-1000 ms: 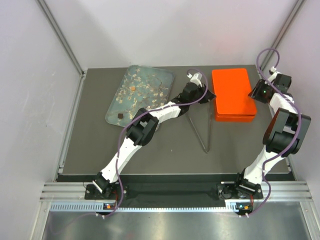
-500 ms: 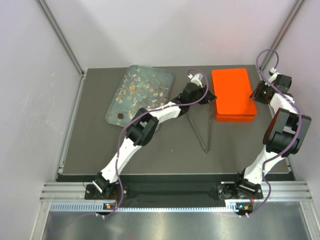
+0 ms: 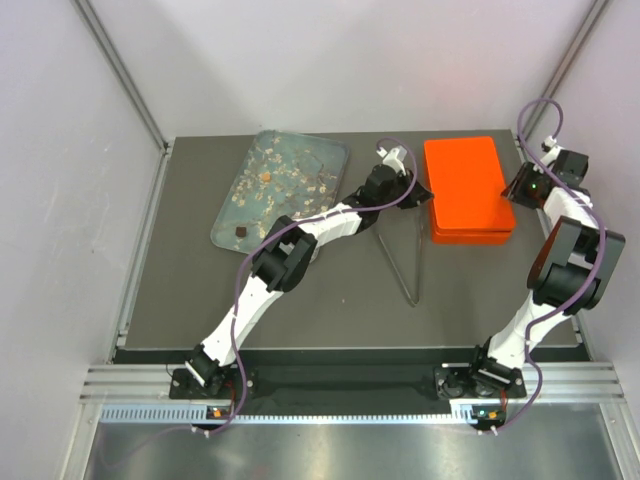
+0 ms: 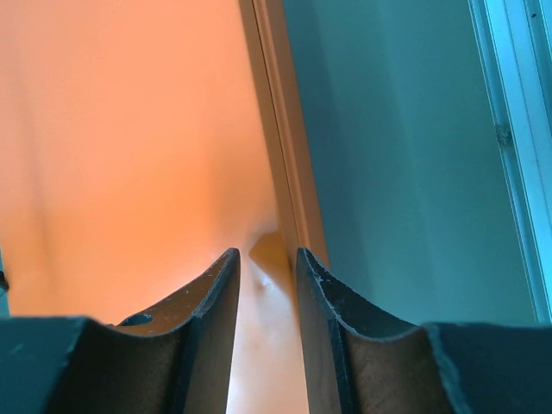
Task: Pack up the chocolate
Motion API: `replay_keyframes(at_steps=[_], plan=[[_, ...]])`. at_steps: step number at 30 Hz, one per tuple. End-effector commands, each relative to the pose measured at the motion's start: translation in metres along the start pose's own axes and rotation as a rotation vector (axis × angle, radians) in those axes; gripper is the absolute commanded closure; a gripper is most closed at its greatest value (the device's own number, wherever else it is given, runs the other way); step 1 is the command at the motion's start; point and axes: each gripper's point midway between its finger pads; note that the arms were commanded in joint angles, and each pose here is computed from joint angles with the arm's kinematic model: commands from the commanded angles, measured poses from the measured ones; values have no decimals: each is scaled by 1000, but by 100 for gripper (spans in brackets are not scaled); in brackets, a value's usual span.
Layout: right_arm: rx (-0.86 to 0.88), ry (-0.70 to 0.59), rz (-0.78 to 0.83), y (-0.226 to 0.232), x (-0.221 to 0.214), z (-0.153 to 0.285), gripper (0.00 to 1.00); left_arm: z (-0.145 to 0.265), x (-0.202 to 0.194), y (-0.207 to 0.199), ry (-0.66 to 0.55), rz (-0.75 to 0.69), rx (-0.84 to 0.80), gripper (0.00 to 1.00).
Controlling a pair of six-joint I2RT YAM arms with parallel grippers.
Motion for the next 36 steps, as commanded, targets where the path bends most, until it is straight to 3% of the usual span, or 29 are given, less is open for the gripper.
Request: replay_keyframes(at_steps=[1,6,8,11,15,20,27,36], plan=[[4,-62,9,-2,23,11,67,10,9,-54,8,-14,-96,88],[-11,-41,-3,-7,16,7,64,11,2,-49,25,-14,-86,86],[-20,-32,-8,-9,13,6,63,12,3,-48,25,-14,-81,80],[-25,-18,-17,-12,8,3,64,12,5,-47,18,-14,-71,61],[-34,7,-36,-19,0,0,67,11,6,-50,14,-15,-79,57],[-17,-8,-33,-16,5,3,67,8,8,-56,12,-10,-110,58],[75,-63,-9,0,16,5,71,6,13,-72,6,-6,-176,74],[142,-56,-19,10,15,2,71,6,13,-73,5,-15,-176,79]])
Point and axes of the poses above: each gripper's point midway between its finger pads, its own z axis back along the fingers, its own y axis along the line the jaws close on, x = y × z, and after that the axes turned 9 degrees about z, right-handed
